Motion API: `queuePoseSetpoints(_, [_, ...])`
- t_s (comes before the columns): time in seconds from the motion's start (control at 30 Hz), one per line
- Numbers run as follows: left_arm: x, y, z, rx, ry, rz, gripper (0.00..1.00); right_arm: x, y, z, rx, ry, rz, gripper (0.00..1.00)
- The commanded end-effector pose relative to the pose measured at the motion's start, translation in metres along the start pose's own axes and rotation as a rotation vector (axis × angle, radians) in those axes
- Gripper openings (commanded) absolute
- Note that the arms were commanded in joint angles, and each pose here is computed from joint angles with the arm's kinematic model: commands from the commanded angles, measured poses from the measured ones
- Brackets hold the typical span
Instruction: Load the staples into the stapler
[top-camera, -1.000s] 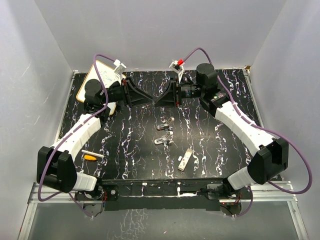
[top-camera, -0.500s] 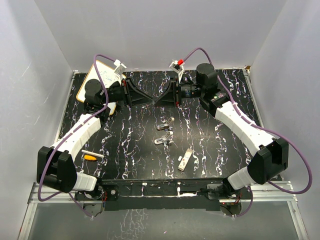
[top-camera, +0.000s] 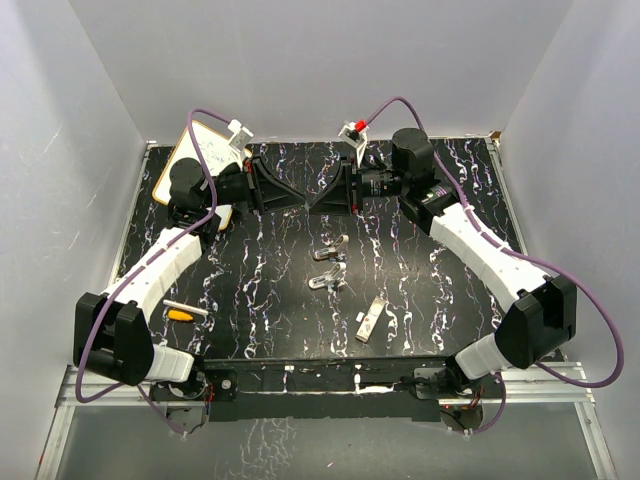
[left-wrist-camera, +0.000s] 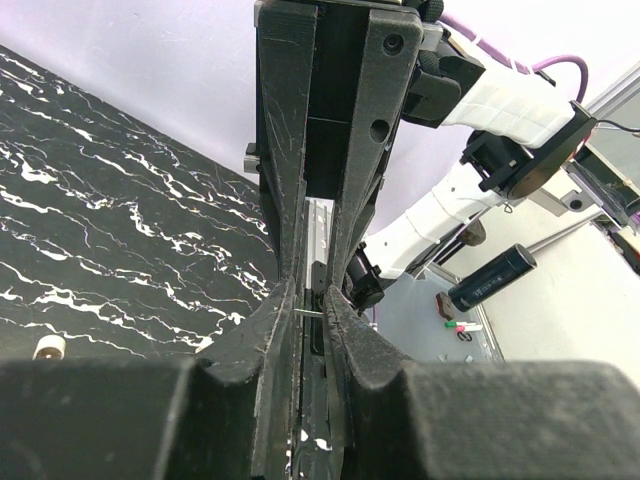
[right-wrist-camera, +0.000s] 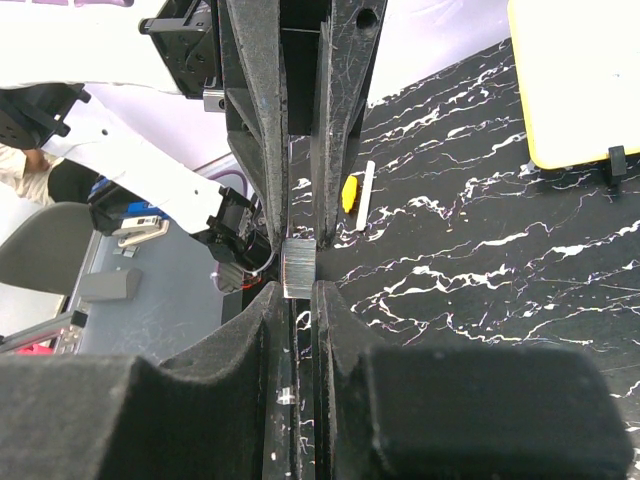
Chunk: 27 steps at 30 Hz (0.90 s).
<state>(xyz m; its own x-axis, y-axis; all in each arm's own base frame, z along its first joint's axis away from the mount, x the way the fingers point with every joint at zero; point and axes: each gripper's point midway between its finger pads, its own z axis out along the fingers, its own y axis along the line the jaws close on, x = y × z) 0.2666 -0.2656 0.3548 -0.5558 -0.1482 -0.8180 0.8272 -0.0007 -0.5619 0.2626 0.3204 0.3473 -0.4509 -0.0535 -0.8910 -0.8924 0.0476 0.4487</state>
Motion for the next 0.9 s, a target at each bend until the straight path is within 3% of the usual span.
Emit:
queuePoseSetpoints(0.0, [-0.005,-0.013,0.002,0.030,0.010,0.057,0.11,-0.015,0.003,-0.002,-0.001,-0.039,-0.066,0.12])
queuePoseSetpoints(0.17, [-0.003,-0.010,0.002,0.023,0.016,0.057,0.10,-0.016,0.003,-0.002,-0.002,-0.040,-0.068,0.13])
queuePoseSetpoints(0.63, [-0.005,0.000,0.002,-0.040,0.043,0.091,0.06,-0.011,-0.001,-0.010,0.033,-0.042,-0.088,0.44])
queuePoseSetpoints(0.73, [0.003,0.015,-0.002,-0.125,0.091,0.109,0.05,-0.013,-0.017,-0.025,0.131,-0.049,-0.136,0.48])
queuePoseSetpoints(0.87, [0.022,0.044,-0.013,-0.277,0.216,0.281,0.05,-0.003,-0.050,-0.051,0.322,-0.004,-0.228,0.51])
